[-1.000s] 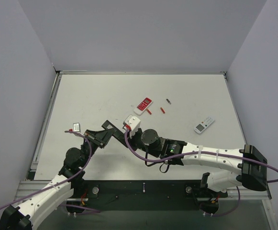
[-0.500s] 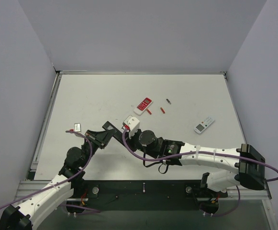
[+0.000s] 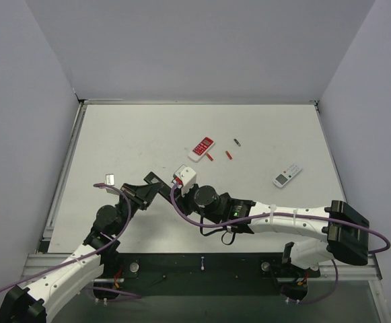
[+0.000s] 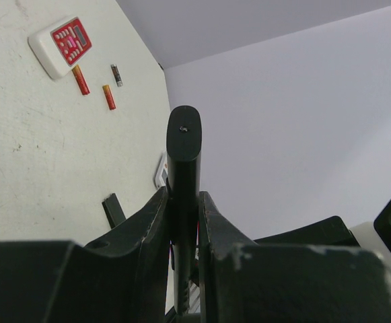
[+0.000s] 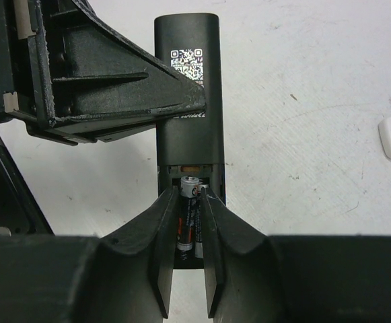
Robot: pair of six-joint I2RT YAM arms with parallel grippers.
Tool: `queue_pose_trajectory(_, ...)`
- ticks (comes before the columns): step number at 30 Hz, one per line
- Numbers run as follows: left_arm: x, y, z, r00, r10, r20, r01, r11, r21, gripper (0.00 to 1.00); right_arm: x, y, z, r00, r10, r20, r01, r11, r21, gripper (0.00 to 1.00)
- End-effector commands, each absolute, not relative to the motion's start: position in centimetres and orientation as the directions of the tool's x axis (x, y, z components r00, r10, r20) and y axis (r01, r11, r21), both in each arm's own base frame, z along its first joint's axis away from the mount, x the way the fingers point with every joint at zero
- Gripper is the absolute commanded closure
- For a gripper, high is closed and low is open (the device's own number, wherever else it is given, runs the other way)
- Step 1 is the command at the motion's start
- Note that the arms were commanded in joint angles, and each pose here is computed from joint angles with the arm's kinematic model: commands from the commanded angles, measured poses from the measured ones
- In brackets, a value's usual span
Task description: Load the batteries into the remote control
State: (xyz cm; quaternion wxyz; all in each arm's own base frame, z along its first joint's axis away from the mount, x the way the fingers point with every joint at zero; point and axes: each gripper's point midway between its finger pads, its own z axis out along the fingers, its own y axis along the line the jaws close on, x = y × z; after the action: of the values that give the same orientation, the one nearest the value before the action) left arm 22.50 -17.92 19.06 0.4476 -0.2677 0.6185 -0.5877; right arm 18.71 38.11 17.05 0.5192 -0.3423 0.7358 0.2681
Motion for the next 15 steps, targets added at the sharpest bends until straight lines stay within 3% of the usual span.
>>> queue_pose_trajectory(1, 21.6, -17.5, 24.0, -0.441, -0.881, -0.168, 0.337, 0.01, -0.941, 1.0, 17.4, 37.5, 13.5, -0.293, -0.293, -0.91, -0.793, 0.607, 0.06, 0.83)
queue_pose_trajectory(15, 21.4, -18.1, 21.8, -0.476, -0.859, -0.19, 0.295, 0.048, -0.954, 1.0, 17.8, 37.7, 15.6, -0.278, -0.264, -0.924, -0.791, 0.609, 0.064, 0.83)
